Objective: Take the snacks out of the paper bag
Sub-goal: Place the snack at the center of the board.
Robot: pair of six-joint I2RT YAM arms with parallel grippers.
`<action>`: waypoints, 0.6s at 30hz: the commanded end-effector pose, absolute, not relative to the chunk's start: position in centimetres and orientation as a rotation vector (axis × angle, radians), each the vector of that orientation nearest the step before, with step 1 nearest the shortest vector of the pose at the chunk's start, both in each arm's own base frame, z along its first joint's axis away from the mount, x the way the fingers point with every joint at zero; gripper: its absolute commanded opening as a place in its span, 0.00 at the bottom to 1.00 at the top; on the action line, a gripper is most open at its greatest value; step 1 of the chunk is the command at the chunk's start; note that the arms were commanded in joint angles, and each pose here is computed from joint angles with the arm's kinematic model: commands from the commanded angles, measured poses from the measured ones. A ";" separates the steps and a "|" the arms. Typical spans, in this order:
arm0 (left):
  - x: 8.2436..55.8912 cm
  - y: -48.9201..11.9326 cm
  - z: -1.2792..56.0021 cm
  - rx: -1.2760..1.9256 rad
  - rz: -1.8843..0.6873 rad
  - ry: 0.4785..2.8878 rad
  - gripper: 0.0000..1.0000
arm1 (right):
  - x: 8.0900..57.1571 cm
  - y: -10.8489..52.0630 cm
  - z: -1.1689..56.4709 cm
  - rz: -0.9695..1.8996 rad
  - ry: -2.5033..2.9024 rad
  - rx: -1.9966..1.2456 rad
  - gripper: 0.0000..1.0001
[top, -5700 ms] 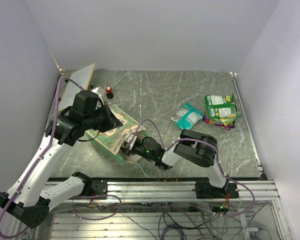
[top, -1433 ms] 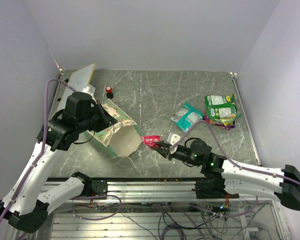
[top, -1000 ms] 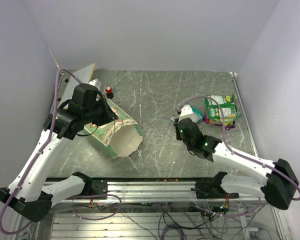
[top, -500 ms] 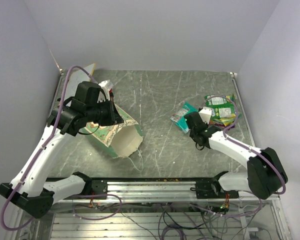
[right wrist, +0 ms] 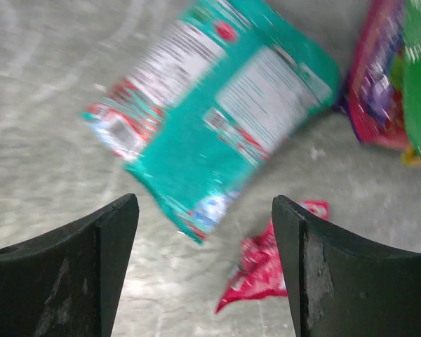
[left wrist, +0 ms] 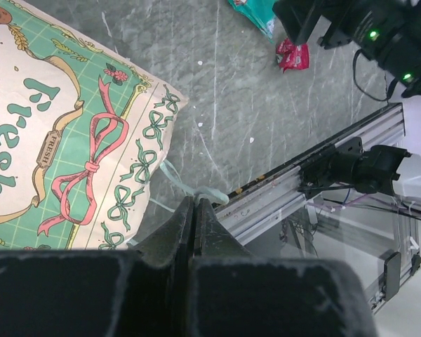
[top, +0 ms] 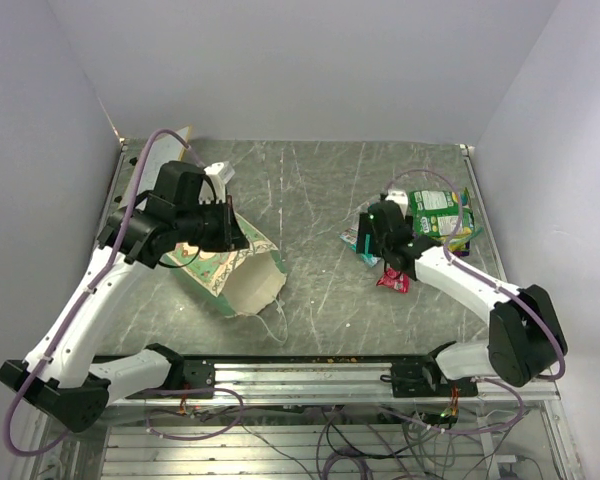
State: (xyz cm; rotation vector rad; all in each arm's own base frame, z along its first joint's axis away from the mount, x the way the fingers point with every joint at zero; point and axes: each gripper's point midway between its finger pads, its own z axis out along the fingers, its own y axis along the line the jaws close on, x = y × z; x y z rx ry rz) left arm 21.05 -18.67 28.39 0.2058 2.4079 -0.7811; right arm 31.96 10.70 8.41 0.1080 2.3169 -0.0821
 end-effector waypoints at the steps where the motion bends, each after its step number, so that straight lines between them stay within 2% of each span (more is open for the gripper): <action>1: 22.0 -19.5 29.5 0.226 -0.822 2.353 0.07 | 34.1 16.3 12.6 0.180 2.219 -0.200 0.77; 6: 23.1 -20.1 29.8 0.151 -0.841 2.346 0.07 | 31.4 25.0 15.5 0.593 2.024 -0.583 0.77; 10: 23.7 -20.7 30.6 0.075 -0.875 2.359 0.07 | 27.8 30.6 16.2 0.787 1.898 -0.771 0.78; 18: 23.9 -20.9 30.5 -0.046 -0.929 2.325 0.07 | 25.2 34.7 14.2 0.782 1.688 -0.885 0.82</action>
